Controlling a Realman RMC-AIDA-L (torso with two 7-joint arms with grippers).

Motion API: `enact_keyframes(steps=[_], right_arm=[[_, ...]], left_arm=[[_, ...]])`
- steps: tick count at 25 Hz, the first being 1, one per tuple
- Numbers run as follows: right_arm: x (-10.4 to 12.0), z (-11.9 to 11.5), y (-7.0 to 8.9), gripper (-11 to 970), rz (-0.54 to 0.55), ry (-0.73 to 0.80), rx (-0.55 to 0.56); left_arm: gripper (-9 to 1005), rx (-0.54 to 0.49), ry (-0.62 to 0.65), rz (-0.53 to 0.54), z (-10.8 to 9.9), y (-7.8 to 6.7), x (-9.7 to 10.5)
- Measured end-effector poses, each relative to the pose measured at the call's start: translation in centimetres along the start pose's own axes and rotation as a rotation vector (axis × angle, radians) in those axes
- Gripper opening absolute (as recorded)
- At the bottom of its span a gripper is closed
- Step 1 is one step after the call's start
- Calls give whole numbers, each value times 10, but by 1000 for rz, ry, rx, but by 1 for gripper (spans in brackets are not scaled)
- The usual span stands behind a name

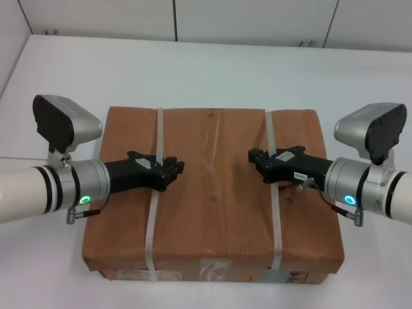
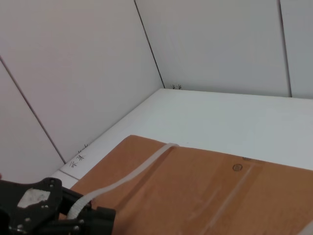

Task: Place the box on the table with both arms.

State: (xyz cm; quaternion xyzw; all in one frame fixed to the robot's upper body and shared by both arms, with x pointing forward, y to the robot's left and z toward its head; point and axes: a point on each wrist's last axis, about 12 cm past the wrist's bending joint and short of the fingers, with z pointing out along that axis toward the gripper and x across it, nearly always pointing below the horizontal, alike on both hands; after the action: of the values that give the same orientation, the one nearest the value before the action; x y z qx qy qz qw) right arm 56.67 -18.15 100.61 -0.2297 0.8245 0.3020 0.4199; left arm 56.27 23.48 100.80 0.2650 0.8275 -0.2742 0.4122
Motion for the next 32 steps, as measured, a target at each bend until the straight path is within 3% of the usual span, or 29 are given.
enact_keyframes(steps=[12,18,20,26,32], right_arm=[[5,-5,-5,88,16,-3,23],[12,-10,-8,369,62,-15,46],[14,-13,-10,508,75,-22,58],[17,-17,-13,736,88,-32,69],[17,-18,-15,850,98,-35,83]], left_arm=[[248,4,-3,20,0,-1,1],[337,-6,-4,4,-3,0,5],[563,-7,-5,-2,-3,0,6],[777,-5,-7,-8,-4,0,7],[811,-5,-7,-9,-4,0,6]])
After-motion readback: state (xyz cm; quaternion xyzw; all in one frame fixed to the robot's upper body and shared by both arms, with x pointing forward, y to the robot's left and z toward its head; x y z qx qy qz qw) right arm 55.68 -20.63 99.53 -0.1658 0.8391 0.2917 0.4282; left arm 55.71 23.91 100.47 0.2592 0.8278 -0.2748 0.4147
